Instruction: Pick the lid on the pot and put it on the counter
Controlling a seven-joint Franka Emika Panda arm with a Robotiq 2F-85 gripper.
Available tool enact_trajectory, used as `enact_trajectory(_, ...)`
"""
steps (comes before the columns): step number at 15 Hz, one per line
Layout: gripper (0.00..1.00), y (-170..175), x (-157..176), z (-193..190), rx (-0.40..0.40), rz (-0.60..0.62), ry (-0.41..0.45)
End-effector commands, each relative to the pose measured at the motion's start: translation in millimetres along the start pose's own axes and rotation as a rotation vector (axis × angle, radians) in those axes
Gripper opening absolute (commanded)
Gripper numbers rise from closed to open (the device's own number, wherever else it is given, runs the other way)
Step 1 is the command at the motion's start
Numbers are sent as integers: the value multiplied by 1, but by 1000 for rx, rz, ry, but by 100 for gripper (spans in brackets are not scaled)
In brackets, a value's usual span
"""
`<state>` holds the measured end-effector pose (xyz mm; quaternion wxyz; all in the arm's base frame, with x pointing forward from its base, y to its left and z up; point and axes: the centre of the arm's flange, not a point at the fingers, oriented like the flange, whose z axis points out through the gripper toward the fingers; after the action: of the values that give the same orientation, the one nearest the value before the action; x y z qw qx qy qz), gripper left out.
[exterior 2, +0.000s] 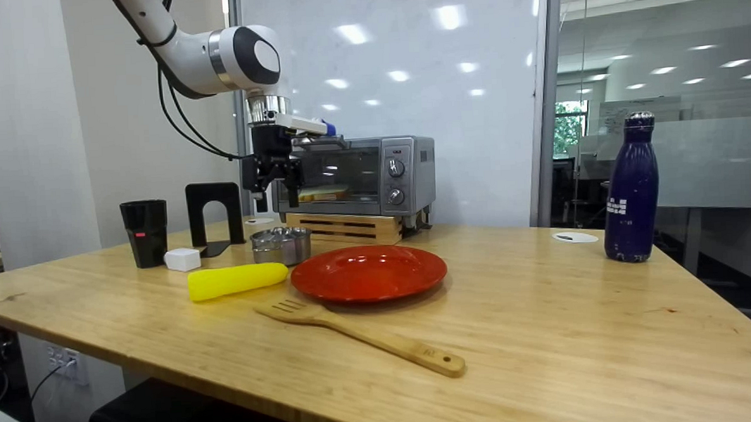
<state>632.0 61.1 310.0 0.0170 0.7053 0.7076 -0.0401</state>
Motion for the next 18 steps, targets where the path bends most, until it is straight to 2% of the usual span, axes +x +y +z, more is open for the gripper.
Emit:
enact_trajectory(1,100,-12,8,4,-31,-4,-9)
enact_trajectory(11,100,-22,9,30,-42,21,-33)
enact_trajectory(12,75,-22,9,31,-45,27,-35)
enact_trajectory(13,74,-23,9,31,-46,29,-35)
enact_trajectory(14,68,-23,8,31,-48,32,-36)
enact_trajectory(18,39,-23,7,29,-58,42,-34)
